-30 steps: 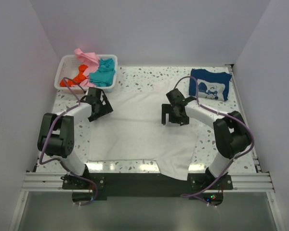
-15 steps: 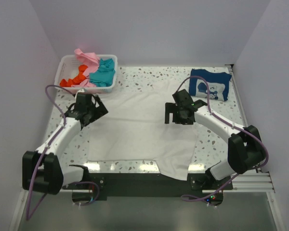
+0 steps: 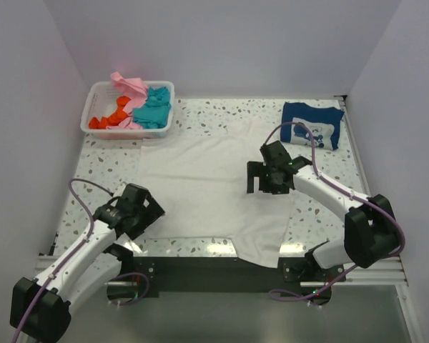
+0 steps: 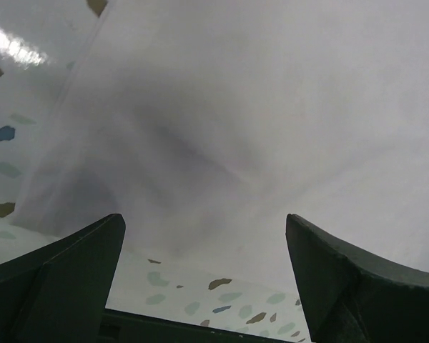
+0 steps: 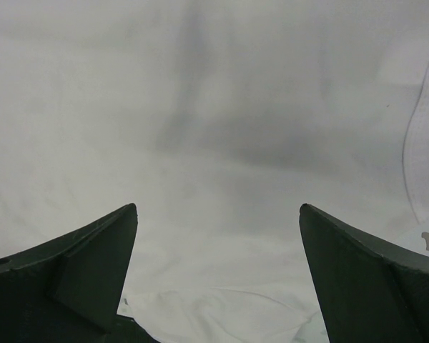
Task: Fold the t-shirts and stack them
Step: Flatten the tshirt out, then fold the tshirt
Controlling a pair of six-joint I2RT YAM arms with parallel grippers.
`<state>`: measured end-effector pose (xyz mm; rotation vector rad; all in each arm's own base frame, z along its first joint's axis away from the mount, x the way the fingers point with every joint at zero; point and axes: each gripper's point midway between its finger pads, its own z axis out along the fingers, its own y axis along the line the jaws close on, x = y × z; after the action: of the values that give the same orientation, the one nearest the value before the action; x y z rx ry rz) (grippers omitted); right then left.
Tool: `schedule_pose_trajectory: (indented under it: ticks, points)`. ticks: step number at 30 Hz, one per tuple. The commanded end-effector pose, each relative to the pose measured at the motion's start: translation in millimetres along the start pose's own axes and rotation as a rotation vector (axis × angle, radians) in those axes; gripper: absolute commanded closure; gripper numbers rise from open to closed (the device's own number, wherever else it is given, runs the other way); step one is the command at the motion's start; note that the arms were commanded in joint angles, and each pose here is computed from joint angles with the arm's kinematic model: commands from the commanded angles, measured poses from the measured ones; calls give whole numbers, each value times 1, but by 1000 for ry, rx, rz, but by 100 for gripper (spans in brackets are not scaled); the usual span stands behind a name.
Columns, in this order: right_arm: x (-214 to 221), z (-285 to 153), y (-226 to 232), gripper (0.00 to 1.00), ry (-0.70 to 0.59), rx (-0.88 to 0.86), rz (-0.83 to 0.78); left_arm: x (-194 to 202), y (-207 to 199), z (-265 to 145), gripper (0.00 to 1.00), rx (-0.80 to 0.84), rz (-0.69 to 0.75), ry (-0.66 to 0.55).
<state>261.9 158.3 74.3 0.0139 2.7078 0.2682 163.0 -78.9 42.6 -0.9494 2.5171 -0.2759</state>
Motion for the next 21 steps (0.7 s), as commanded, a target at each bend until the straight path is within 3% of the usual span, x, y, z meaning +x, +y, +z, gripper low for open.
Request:
schedule_pose_trajectory:
  ticks: [1,11,18,21]
  points:
    - [-7,-6,7,1,-31,-47,-23,9,19,6,0,-96,-117,16]
    - [2,4,1,1,8,-26,-54,23,22,1,0,-161,-136,110]
    - [8,11,4,1,48,-46,-83,11,28,-23,0,-245,-165,78]
    - [8,10,6,1,47,-62,-88,18,22,-19,0,-200,-195,103]
